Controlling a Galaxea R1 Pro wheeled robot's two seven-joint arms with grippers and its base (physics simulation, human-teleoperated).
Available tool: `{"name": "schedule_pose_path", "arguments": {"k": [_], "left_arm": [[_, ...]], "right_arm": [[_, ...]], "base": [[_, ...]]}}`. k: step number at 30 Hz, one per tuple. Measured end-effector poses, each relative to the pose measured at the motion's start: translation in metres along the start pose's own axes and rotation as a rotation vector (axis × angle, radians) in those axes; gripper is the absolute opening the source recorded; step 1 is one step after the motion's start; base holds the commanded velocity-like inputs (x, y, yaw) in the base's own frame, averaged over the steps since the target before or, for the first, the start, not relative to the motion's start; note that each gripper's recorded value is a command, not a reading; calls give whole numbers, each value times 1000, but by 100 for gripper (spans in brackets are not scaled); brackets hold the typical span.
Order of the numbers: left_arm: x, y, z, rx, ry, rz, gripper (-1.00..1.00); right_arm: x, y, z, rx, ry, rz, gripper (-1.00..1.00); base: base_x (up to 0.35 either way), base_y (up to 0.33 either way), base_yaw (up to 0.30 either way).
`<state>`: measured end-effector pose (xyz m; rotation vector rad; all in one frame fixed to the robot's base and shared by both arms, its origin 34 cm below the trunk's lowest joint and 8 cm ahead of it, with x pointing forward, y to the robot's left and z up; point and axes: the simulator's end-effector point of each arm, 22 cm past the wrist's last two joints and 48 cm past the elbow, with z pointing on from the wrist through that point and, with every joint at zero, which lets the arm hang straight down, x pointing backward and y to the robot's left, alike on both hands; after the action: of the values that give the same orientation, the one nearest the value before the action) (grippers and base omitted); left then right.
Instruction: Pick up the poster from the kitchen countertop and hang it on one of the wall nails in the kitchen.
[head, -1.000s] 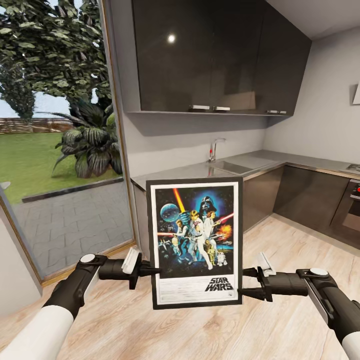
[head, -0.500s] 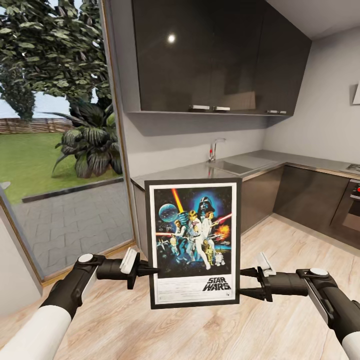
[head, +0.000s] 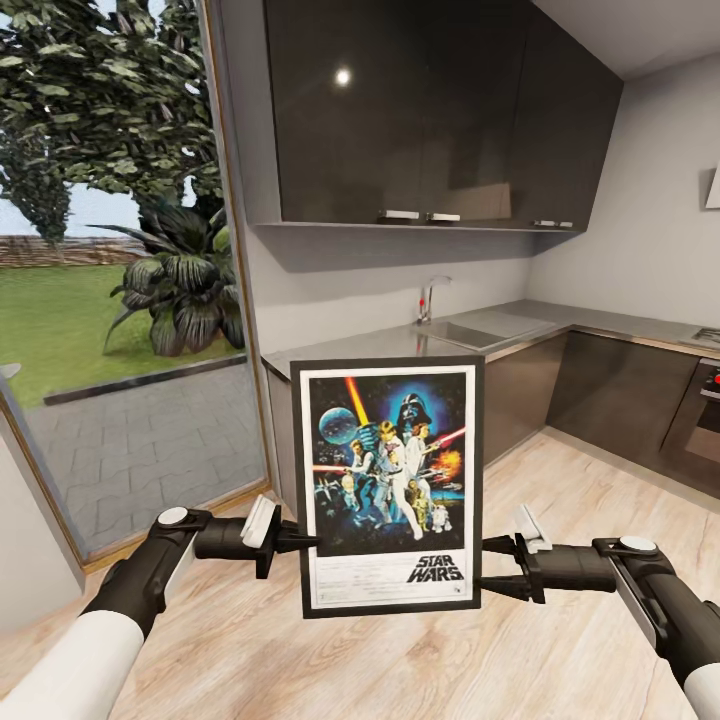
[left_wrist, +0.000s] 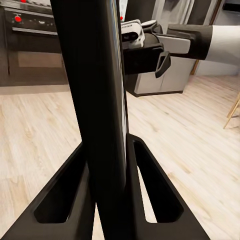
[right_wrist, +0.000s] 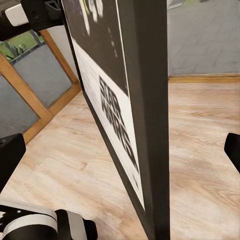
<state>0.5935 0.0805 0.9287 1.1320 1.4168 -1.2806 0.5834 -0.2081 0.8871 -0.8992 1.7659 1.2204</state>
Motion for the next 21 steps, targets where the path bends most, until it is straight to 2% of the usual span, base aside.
{"name": "schedule_pose_path", "arguments": {"k": [21], "left_arm": [[0,0,1,2,0,-1,-100]], "right_arm": [[0,0,0,1,1,1,100]], "base": [[0,0,0]]}}
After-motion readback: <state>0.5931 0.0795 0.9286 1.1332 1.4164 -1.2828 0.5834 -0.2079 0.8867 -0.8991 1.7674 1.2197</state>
